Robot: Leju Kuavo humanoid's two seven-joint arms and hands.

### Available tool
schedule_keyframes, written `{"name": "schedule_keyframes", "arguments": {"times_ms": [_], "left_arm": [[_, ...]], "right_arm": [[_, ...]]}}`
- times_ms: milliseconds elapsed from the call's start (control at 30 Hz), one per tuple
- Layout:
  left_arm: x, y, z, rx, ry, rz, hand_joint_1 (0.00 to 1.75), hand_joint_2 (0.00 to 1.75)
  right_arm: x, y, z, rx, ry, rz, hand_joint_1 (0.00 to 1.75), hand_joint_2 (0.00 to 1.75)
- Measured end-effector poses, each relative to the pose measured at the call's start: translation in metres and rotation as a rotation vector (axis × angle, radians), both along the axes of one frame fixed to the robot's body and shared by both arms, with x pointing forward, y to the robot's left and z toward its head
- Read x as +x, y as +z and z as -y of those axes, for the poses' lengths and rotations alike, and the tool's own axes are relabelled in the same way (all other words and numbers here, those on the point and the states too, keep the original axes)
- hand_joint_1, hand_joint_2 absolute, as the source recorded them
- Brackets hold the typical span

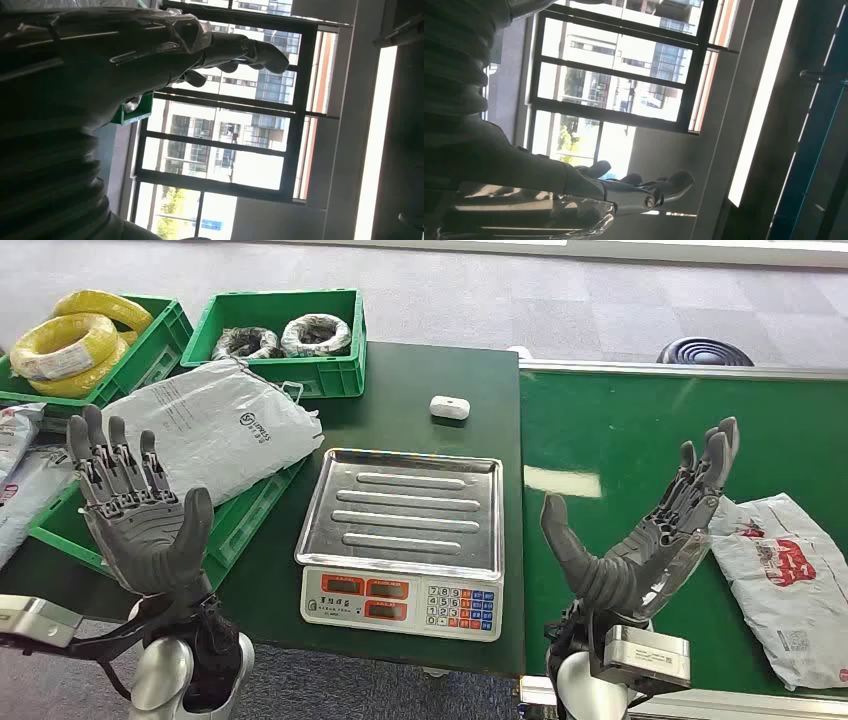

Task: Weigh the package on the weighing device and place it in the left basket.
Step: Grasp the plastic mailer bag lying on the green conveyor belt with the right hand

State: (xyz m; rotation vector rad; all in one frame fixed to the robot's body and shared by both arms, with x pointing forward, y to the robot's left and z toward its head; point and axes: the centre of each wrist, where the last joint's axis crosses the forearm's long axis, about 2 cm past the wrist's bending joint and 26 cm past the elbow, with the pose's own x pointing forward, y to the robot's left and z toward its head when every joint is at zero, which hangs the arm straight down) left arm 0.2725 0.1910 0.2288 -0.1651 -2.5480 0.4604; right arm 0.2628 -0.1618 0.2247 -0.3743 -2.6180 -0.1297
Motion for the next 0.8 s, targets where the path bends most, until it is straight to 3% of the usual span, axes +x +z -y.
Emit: {"name": "schedule_keyframes", "arguments": {"times_ms": [433, 667, 800], "left_arm": [[0.0, 0.0, 0.001, -0.006, -0.006, -0.001, 0.0, 1.75], [0.0, 0.0, 0.001, -0.008, -0.01, -0.001, 0.0, 1.75], [0.0, 0.0, 0.001, -0.007, -0.015, 0.0, 0.0, 1.75]], "right_arm": [[0.0, 0.001, 0.0, -0.038, -0.025, -0.002, 0.0, 1.75], [0.027, 0.019, -0.001, -0.427, -0.278, -0.139, 0.0, 1.75], [0.046, 0.026, 0.005, -0.491, -0.338, -0.167, 0.0, 1.75]]}}
